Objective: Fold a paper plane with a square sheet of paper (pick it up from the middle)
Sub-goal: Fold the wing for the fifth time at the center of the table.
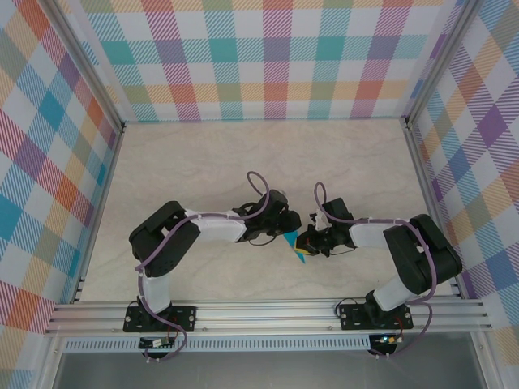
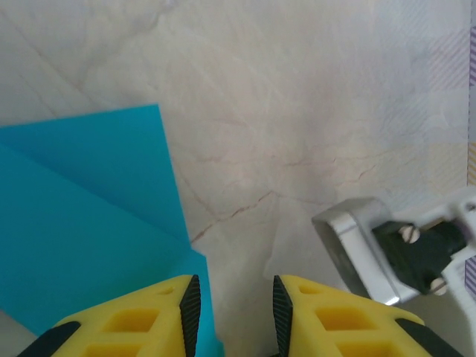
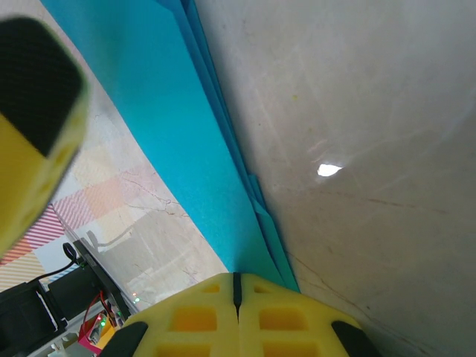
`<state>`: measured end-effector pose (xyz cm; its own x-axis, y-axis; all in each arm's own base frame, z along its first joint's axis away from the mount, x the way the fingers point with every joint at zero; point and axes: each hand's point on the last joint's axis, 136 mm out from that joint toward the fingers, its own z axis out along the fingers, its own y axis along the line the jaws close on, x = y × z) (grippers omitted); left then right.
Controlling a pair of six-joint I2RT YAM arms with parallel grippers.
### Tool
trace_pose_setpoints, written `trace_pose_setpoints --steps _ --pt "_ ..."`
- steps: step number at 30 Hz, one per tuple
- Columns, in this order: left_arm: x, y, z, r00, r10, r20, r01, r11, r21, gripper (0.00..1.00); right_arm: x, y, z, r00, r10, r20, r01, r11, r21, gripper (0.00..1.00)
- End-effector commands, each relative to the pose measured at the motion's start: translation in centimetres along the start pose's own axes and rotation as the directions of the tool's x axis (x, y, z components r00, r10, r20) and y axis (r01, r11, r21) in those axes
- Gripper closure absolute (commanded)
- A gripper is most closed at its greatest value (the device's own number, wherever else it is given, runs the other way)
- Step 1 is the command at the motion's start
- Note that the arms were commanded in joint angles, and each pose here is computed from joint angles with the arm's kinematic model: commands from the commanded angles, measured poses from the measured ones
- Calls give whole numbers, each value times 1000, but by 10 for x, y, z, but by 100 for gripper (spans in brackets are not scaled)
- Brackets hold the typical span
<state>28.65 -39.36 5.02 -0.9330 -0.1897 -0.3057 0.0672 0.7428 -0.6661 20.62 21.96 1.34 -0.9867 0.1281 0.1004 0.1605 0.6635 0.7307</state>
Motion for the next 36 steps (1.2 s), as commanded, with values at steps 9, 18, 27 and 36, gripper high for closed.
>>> trace_pose_setpoints --steps 9,18,27,36 --pt "8 45 12 998 -27 49 33 992 -122 67 18 -44 5 998 68 -12 -66 988 141 100" --pt "-32 70 5 990 -51 129 72 984 -163 67 26 -50 3 998 60 -24 -56 987 153 100" --pt "-55 103 3 980 -148 133 180 942 -283 67 31 -46 -3 998 50 -28 -46 989 142 100" --pt "-79 89 -9 984 -122 131 152 955 -254 65 30 -32 -7 999 25 -29 -22 995 93 100"
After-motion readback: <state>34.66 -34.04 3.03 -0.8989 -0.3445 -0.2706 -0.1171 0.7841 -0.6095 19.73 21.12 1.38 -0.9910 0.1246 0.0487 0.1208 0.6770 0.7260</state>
